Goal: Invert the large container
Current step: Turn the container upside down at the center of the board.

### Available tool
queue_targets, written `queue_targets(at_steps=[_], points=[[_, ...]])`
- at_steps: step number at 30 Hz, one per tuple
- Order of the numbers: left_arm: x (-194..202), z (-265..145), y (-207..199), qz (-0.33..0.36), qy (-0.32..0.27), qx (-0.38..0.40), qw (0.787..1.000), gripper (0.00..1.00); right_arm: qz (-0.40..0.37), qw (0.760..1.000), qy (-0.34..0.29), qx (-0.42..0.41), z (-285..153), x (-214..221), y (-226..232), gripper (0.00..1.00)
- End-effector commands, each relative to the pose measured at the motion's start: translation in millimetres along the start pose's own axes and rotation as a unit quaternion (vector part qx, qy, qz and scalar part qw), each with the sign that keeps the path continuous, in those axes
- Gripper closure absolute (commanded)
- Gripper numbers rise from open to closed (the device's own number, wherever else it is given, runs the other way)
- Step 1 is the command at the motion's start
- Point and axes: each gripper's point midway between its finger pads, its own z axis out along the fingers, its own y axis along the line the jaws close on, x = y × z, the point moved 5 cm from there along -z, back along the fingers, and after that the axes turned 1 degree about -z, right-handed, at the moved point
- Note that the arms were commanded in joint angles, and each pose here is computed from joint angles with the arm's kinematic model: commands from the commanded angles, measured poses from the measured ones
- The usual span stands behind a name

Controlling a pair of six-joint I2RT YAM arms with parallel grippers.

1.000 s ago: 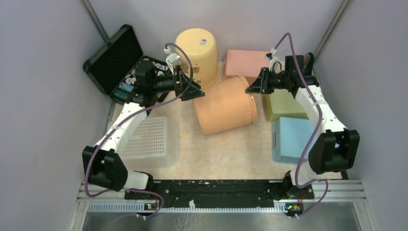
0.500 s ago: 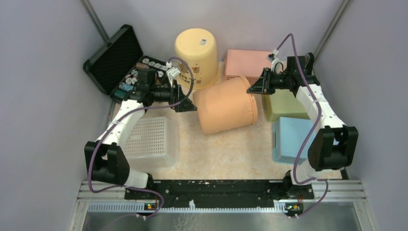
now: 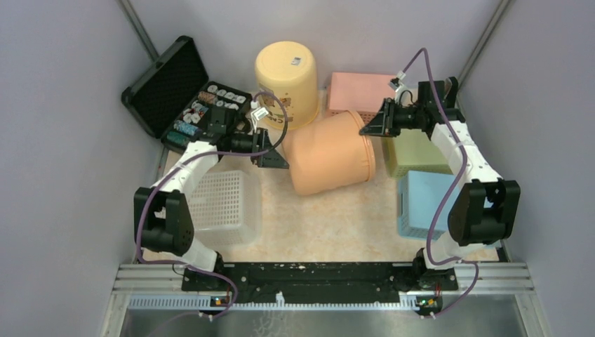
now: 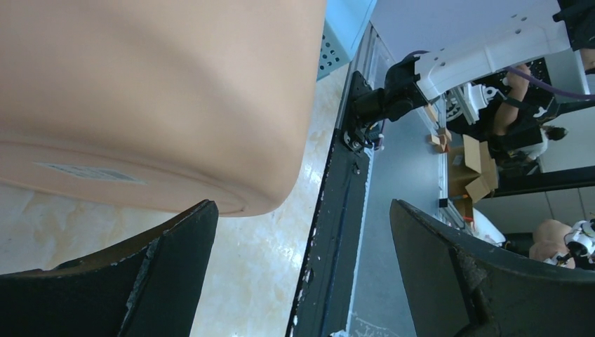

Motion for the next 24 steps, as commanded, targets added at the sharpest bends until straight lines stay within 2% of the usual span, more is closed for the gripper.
queue_targets(at_steps=[1, 8, 15, 24], points=[[-8.7, 4.8, 4.3, 0.006, -0.007, 0.031, 0.999, 0.01, -0.012, 1.0, -0.007, 0.007, 0.2, -9.0, -4.5, 0.85], [-18.1, 10.3, 3.2, 0.018, -0.01, 0.061, 0.998, 0.01, -0.007, 1.0, -0.002, 0.007, 2.2, -8.4, -7.0, 0.85], [-30.2, 18.0, -29.5, 0.052, -0.014, 0.1, 0.994, 0.01, 0.004, 1.0, 0.004, -0.007, 6.9, -10.1, -8.6, 0.86], [-41.1, 47.4, -71.9, 0.105, -0.006, 0.143, 0.984, 0.01, 0.014, 0.999, 0.006, -0.035, 6.3, -12.0, 0.0, 0.86]])
